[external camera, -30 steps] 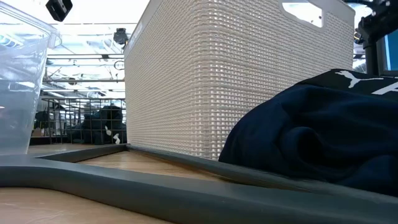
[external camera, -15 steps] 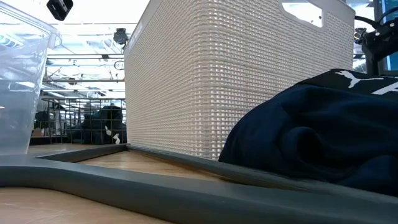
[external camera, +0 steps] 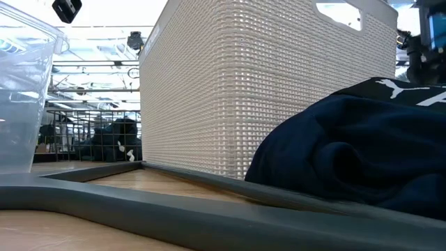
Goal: Pick & Place Cloths
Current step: Put the blue sock into the transparent bin
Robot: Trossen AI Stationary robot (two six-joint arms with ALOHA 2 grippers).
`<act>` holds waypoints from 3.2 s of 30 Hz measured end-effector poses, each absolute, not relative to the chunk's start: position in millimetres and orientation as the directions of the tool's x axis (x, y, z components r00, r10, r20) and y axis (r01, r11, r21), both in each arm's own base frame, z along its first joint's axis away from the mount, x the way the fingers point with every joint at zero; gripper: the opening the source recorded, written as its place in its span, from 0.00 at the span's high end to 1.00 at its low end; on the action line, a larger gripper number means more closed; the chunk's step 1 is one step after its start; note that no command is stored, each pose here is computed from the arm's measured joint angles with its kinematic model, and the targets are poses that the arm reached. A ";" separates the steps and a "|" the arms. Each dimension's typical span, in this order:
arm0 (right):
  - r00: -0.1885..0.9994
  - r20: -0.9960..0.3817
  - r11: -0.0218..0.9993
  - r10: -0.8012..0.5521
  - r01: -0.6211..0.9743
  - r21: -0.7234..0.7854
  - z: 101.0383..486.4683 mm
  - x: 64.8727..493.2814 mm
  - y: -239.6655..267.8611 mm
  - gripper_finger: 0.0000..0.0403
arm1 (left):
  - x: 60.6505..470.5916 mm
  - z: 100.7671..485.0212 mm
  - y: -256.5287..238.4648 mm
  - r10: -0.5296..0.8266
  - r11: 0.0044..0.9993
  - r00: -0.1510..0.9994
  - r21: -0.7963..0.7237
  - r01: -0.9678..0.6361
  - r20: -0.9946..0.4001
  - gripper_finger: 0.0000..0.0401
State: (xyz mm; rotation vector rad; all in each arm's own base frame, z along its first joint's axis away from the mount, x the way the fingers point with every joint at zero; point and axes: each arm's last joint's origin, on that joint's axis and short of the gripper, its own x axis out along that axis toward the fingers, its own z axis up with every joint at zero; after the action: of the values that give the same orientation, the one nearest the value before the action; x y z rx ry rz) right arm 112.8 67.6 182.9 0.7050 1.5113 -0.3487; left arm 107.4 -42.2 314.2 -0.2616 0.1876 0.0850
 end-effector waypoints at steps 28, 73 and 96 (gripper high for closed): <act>0.128 -0.957 0.716 0.261 0.639 0.281 233.1 100.2 61.1 0.98 | 107.4 314.3 -42.0 0.062 0.958 0.979 -0.265 -0.113 -0.194 0.92; 0.697 0.273 0.431 0.663 -0.654 0.622 482.0 206.4 104.3 0.99 | 171.9 348.3 -78.8 0.008 0.911 0.967 -0.402 0.098 0.253 0.89; 0.491 0.303 0.328 0.817 -0.827 0.457 526.1 312.5 79.2 0.99 | 216.9 342.2 -105.6 -0.045 0.863 0.920 -0.449 0.232 0.390 0.35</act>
State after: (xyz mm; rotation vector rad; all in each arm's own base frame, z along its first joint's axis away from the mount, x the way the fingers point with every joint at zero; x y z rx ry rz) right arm 312.5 79.2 526.1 0.6095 -0.0188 1.0760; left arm 216.9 -105.6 342.2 -0.5116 -0.3802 -0.1490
